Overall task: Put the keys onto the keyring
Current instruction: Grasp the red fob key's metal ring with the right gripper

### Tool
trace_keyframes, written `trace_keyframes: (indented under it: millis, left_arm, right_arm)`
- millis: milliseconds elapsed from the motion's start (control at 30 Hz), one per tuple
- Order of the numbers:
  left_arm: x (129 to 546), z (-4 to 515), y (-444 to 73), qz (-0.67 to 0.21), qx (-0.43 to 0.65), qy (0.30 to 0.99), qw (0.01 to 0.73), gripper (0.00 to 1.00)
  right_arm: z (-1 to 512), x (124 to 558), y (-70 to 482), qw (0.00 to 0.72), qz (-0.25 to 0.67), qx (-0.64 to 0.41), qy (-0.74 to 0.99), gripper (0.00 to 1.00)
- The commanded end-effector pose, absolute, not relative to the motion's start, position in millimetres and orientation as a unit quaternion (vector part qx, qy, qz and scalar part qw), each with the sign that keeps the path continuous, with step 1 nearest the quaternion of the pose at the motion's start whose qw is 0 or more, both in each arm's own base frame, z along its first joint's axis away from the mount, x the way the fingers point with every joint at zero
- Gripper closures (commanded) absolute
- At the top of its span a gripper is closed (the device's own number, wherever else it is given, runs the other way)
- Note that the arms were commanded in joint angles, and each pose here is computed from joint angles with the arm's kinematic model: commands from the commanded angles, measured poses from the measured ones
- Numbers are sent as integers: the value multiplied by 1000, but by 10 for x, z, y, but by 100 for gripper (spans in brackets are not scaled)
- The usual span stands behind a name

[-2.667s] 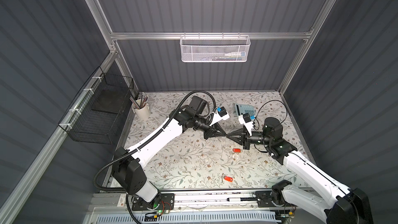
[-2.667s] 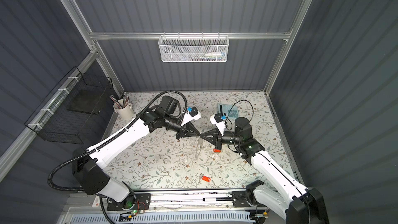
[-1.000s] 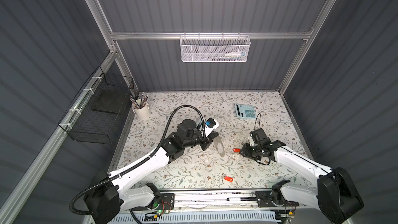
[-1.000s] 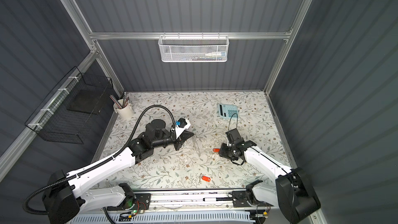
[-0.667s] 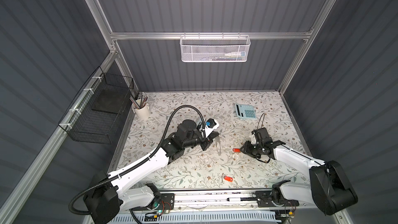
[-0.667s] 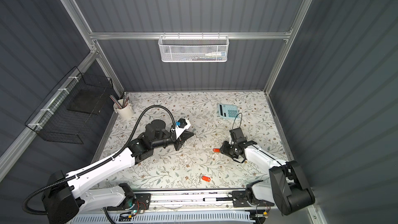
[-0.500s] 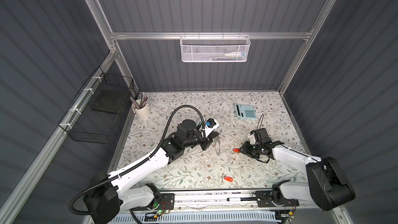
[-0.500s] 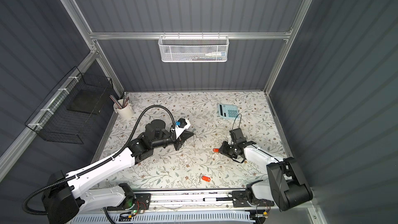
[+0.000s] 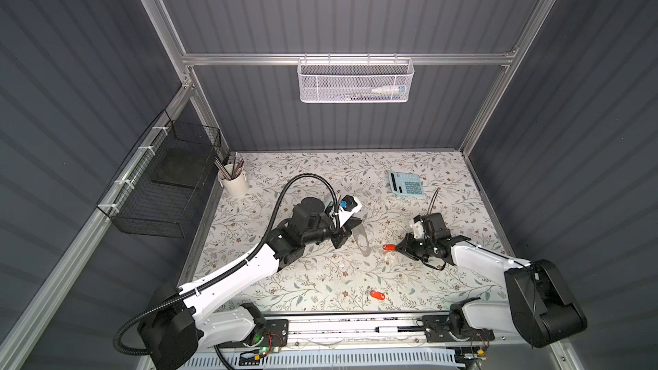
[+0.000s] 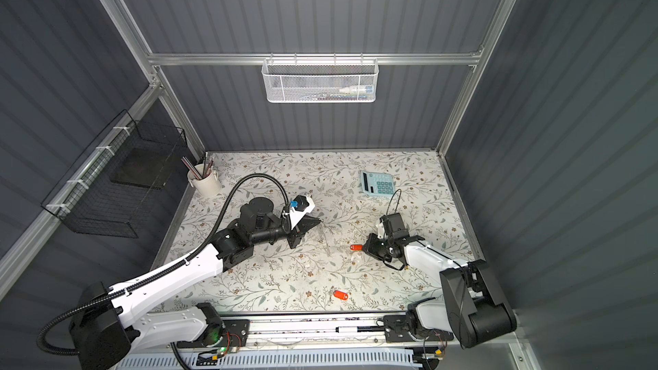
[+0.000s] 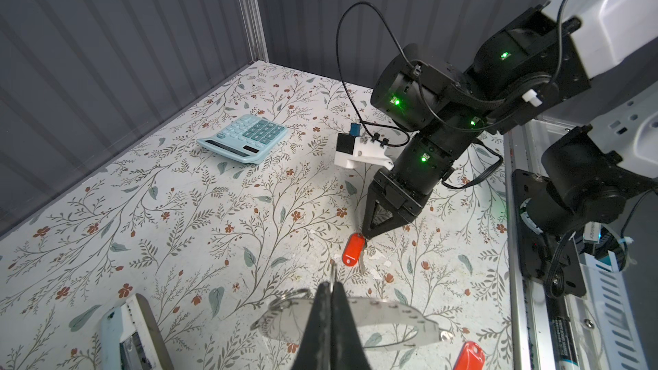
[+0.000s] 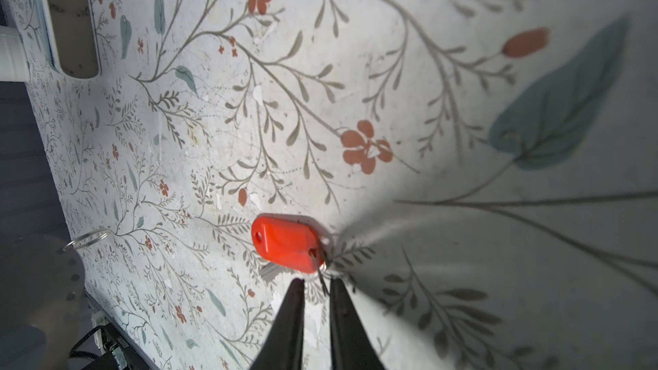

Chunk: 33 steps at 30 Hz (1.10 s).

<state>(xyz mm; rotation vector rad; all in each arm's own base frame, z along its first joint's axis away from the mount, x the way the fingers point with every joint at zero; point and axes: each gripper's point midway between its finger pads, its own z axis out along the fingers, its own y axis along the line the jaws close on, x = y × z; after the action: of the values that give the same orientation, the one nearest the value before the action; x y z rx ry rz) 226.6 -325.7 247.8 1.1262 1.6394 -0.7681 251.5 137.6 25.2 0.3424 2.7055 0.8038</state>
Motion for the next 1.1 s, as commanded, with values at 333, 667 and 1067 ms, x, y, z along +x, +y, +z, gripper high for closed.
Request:
trace_keyframes:
  millis: [333, 667, 1067]
  left_arm:
    - [2209, 2585, -3287, -326, 470, 654, 495, 100]
    - [2201, 2588, -3298, -327, 472, 653, 494, 100]
    - [2268, 2529, -3265, -303, 472, 662, 498, 100]
  right_arm:
    - [208, 2538, 1374, 148, 280, 120, 941, 85]
    - [186, 2558, 1395, 144, 283, 117, 941, 88]
    - [810, 2679, 1441, 281, 327, 59, 900, 100]
